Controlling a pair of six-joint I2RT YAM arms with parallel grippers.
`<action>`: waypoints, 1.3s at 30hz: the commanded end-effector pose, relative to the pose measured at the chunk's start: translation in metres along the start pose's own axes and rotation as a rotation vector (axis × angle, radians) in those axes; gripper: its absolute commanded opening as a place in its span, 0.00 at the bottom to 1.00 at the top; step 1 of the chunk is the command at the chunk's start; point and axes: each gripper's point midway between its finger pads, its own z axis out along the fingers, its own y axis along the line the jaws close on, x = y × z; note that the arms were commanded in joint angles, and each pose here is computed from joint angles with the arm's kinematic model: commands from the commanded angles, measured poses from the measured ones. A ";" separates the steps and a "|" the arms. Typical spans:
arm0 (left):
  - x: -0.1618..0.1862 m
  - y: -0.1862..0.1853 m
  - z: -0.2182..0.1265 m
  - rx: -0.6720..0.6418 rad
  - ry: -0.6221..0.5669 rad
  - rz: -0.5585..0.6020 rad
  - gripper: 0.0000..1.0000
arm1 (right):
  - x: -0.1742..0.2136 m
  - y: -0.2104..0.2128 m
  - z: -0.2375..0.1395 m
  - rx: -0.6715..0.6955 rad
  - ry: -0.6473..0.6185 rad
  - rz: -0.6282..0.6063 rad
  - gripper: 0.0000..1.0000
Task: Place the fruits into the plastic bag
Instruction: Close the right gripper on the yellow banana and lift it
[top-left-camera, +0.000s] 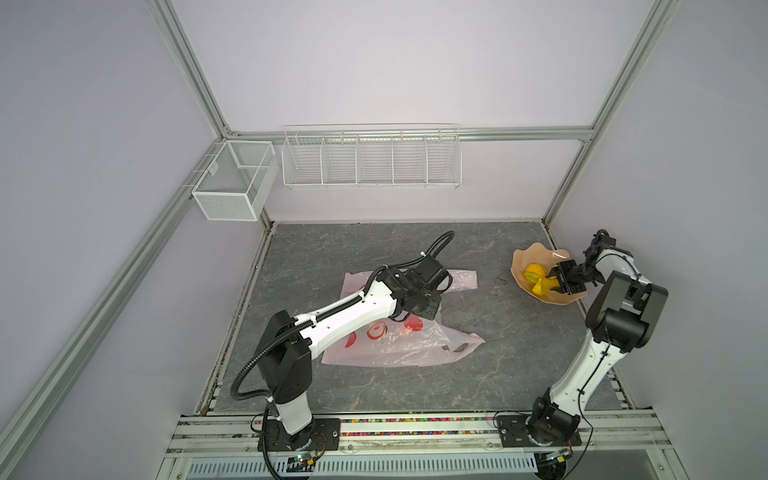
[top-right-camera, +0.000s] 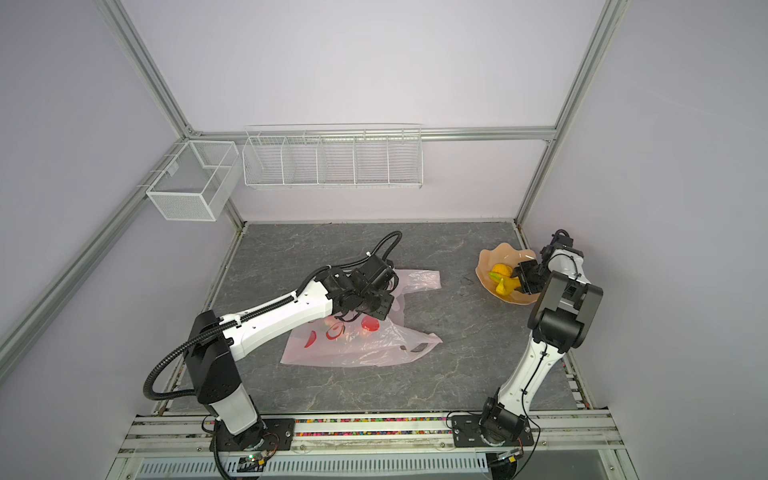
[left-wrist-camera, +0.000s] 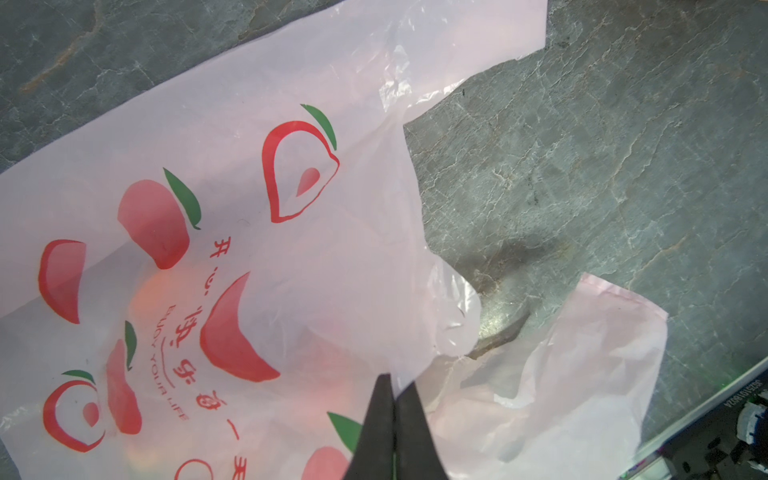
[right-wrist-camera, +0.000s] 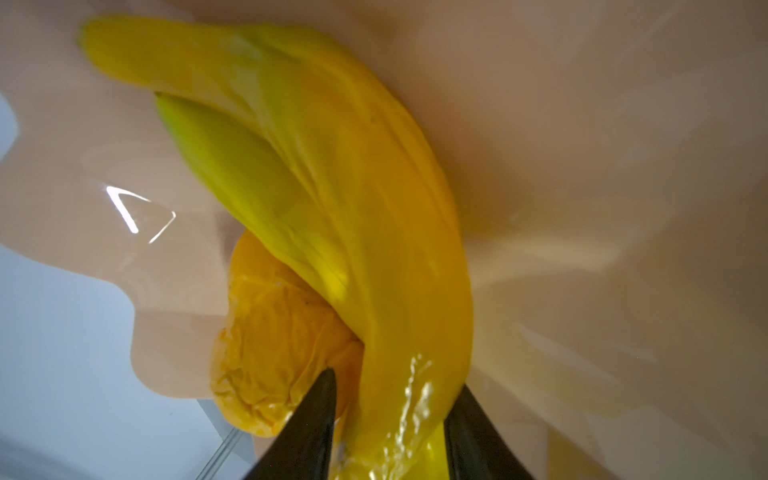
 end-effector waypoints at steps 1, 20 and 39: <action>-0.008 -0.002 -0.004 -0.008 -0.013 0.011 0.00 | -0.002 0.000 0.003 0.015 -0.009 -0.003 0.38; -0.012 -0.001 -0.011 -0.010 -0.032 0.015 0.00 | 0.005 0.025 -0.043 -0.066 -0.084 -0.087 0.23; -0.015 -0.003 -0.010 -0.011 -0.027 0.038 0.00 | 0.014 0.074 -0.089 -0.331 -0.138 -0.153 0.20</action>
